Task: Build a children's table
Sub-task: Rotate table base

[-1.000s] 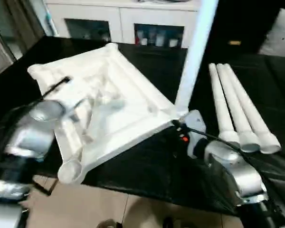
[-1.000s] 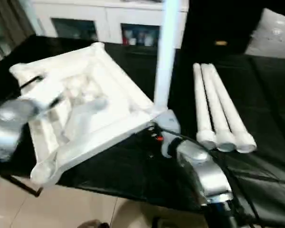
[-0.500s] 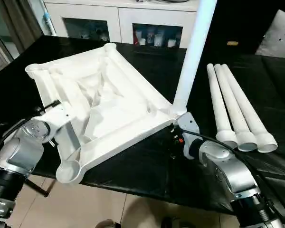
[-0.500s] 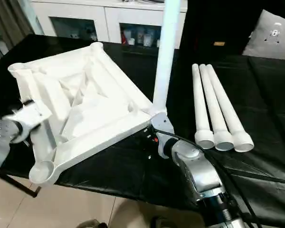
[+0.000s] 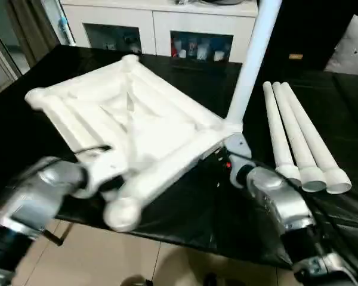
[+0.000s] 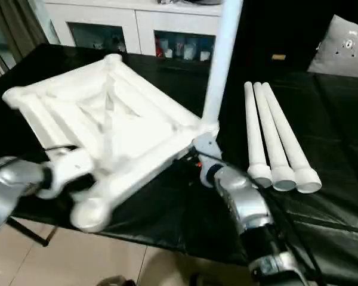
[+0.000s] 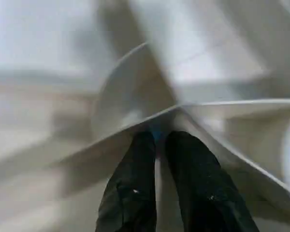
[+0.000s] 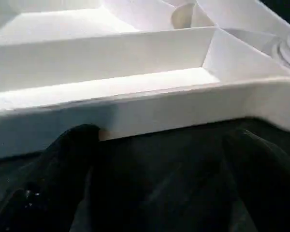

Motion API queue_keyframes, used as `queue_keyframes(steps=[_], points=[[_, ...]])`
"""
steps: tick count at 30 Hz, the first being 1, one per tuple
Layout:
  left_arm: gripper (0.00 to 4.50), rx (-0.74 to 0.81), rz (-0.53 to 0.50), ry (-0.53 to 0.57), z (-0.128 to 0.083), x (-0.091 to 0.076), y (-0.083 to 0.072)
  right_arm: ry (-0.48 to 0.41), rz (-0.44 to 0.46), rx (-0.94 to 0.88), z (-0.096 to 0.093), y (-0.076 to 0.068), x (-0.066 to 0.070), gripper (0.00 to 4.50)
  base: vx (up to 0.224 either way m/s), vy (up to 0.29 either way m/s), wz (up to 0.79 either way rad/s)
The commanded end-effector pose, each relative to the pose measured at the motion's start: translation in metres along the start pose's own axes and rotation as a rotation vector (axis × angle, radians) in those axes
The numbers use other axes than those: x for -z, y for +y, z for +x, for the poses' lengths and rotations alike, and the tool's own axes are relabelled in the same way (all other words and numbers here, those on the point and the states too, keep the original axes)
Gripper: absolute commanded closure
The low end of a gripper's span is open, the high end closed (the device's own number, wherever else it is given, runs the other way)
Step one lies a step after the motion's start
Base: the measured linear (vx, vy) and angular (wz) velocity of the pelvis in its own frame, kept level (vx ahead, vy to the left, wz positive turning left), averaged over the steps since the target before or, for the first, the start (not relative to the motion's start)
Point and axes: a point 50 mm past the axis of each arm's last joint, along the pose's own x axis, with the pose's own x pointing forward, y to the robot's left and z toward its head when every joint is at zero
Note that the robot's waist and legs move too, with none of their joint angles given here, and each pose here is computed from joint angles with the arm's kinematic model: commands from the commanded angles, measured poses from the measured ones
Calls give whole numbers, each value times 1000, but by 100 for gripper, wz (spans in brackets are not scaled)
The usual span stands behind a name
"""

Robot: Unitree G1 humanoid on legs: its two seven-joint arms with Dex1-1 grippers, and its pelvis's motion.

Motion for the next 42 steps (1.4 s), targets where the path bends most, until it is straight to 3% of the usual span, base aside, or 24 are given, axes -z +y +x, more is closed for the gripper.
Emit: queue_keyframes(steps=[1, 6, 12, 19, 21, 28, 29, 30, 31, 34, 37, 42], points=[[371, 116, 34, -71, 10, -12, -14, -11, 0, 20, 0, -4, -2, 3, 0, 0, 0], [371, 106, 78, -238, 37, -46, -13, -4, -29, 81, -3, -16, -4, 3, 0, 0, 0], [371, 87, 70, -335, 62, -72, -15, 12, -53, 168, -15, -32, -5, 3, 0, 0, 0], [371, -39, 29, -394, 79, -86, -8, -38, -67, 222, -29, -41, -17, 3, 0, 0, 0], [371, -79, -26, -468, 81, -95, -8, -92, -63, 269, -40, -46, -30, 3, 0, 0, 0], [371, -212, -140, -590, 64, -93, -2, -169, 13, 307, -56, -40, -47, 3, 0, 0, 0], [371, -328, -240, -645, 53, -89, 1, -200, 13, 301, -61, -30, -46, 3, 0, 0, 0], [371, -328, -240, -645, 53, -89, 1, -200, 13, 301, -61, -30, -46, 3, 0, 0, 0], [371, -422, -331, -678, 44, -82, 0, -210, 52, 293, -63, -18, -38, 3, 0, 0, 0], [371, -494, -390, -672, 41, -77, 1, -222, 99, 273, -63, -11, -32, 3, -8, 3, -7], [371, -688, -433, -634, 35, -70, 10, -196, 117, 295, -62, -2, -24, 3, -32, 29, -33], [371, -761, -434, -610, 28, -70, 13, -258, 146, 265, -63, 3, -33, 3, -34, 119, -57]])
